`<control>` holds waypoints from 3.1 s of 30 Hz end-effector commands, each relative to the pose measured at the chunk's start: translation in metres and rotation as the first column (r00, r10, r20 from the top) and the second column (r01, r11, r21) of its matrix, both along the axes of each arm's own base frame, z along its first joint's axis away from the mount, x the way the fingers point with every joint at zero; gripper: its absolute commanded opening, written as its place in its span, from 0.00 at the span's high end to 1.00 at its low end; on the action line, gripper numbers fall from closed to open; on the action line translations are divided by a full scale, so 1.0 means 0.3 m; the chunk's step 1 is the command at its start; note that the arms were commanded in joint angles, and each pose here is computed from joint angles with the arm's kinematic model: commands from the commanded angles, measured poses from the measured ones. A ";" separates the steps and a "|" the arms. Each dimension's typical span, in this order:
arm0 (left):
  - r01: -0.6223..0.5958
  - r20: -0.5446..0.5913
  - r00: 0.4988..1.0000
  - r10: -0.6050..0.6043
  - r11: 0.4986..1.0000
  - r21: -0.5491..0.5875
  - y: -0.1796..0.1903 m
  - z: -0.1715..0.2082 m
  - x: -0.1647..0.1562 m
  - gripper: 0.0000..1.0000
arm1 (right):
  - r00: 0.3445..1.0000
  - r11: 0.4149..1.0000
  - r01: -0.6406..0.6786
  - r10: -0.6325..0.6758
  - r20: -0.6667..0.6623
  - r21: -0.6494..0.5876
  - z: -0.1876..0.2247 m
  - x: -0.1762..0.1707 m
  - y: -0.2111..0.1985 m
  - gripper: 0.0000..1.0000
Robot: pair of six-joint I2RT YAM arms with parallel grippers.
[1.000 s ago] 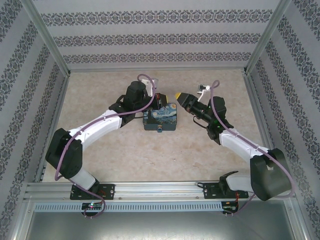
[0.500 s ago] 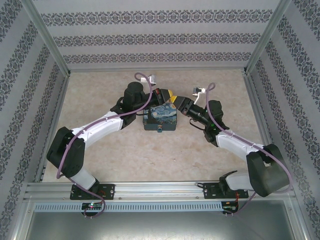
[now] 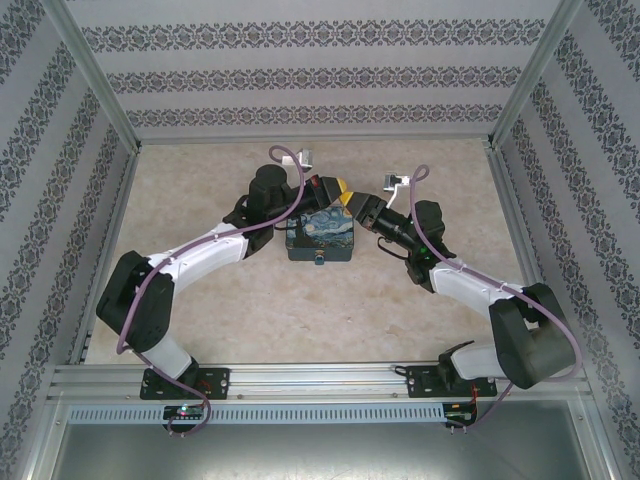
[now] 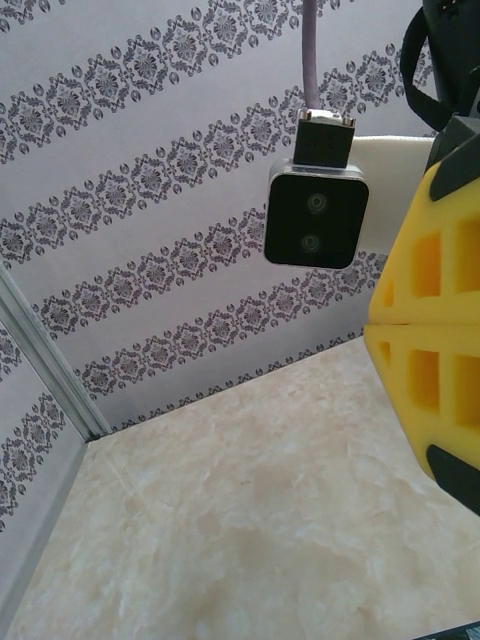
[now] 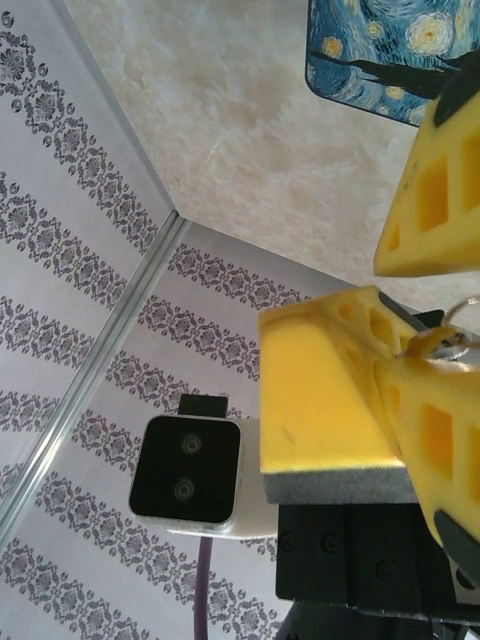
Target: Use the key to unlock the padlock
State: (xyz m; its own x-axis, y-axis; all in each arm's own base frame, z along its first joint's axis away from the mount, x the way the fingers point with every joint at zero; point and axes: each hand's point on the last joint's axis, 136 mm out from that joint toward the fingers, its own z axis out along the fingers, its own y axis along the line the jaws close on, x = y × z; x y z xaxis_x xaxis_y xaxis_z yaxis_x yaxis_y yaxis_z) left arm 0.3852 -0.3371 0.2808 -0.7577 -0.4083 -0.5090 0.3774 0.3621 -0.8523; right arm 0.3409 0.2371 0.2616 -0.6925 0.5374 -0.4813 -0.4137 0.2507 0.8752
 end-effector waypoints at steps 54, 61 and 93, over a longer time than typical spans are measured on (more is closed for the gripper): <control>-0.042 -0.666 0.743 0.073 0.997 0.061 0.077 -0.131 -0.107 0.54 | 0.850 0.600 0.419 0.004 0.526 -0.681 -0.004 -0.112 0.052 1.00; -0.032 -0.672 0.738 0.065 0.998 0.061 0.052 -0.140 -0.112 0.59 | 0.841 0.596 0.429 0.013 0.542 -0.679 0.010 -0.116 0.065 1.00; 0.014 -0.638 0.769 0.034 0.997 0.070 0.013 -0.183 -0.090 1.00 | 0.871 0.633 0.404 -0.046 0.490 -0.660 0.001 -0.089 0.050 0.71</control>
